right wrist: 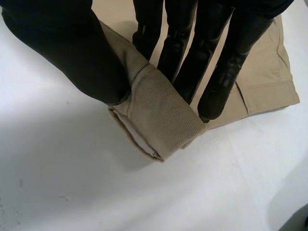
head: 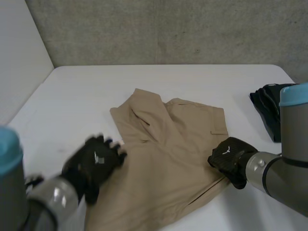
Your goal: Fold the laundry.
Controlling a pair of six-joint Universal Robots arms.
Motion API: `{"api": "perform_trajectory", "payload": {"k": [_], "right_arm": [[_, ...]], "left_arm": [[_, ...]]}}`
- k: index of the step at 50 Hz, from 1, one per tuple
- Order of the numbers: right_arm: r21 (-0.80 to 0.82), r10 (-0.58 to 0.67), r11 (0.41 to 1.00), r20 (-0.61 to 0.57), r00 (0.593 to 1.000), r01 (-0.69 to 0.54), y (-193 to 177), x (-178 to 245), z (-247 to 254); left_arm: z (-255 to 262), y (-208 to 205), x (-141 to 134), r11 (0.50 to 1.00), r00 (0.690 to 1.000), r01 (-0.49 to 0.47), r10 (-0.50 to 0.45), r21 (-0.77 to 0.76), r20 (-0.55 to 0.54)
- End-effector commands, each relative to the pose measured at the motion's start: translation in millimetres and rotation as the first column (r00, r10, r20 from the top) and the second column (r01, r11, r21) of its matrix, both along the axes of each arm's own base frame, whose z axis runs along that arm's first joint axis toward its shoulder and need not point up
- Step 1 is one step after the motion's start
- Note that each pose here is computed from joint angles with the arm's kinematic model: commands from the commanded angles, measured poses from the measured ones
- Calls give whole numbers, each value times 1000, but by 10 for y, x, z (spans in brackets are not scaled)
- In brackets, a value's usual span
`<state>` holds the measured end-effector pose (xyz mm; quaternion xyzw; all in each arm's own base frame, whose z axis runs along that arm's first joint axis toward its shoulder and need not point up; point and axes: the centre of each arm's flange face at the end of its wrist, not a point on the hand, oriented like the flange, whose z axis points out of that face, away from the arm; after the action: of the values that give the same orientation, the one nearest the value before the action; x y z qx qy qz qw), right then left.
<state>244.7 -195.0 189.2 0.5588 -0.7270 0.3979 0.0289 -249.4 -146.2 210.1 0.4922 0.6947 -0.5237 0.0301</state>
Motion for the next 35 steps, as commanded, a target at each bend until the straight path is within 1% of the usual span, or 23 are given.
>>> {"api": "perform_trajectory", "payload": {"k": [1, 2, 3, 6, 7, 10, 11, 13, 19, 27, 35], "right_arm": [[1, -31, 1000, 32, 999, 31, -2, -22, -111], [2, -31, 1000, 33, 999, 31, -1, -25, -120], [2, -31, 1000, 33, 999, 31, 0, -26, -133], [-9, -32, 999, 38, 999, 32, -2, -29, -160], [-14, -33, 999, 42, 999, 34, -2, -29, -177], [-22, -35, 999, 44, 998, 36, -4, -31, -194], [-23, -35, 999, 44, 998, 36, -1, -33, -206], [-23, -35, 999, 44, 998, 36, 3, -35, -215], [-29, -40, 999, 51, 998, 41, 5, -37, -243], [-12, -66, 998, 84, 994, 67, 2, -31, -242], [-19, -70, 997, 87, 994, 72, -13, -36, -230]], "left_arm": [[25, -939, -118, 986, 985, -113, 95, -121, -147], [4, -1017, -151, 987, 981, -112, 92, -116, -169], [-36, -1162, -217, 989, 973, -106, 82, -101, -218], [-94, -1383, -266, 994, 952, -96, 76, -55, -296], [-133, -1529, -285, 996, 936, -86, 72, -24, -343], [-197, -1696, -356, 999, 912, -45, 45, 10, -407], [-225, -1792, -400, 1000, 899, -21, 27, 20, -436], [-268, -1884, -440, 1000, 892, -5, 15, 23, -452], [-474, -2181, -553, 1000, 889, -1, 5, 10, -459], [-763, -2296, -579, 998, 898, -6, 33, 62, -439], [-882, -2425, -542, 993, 907, -36, 81, 115, -413]]}}
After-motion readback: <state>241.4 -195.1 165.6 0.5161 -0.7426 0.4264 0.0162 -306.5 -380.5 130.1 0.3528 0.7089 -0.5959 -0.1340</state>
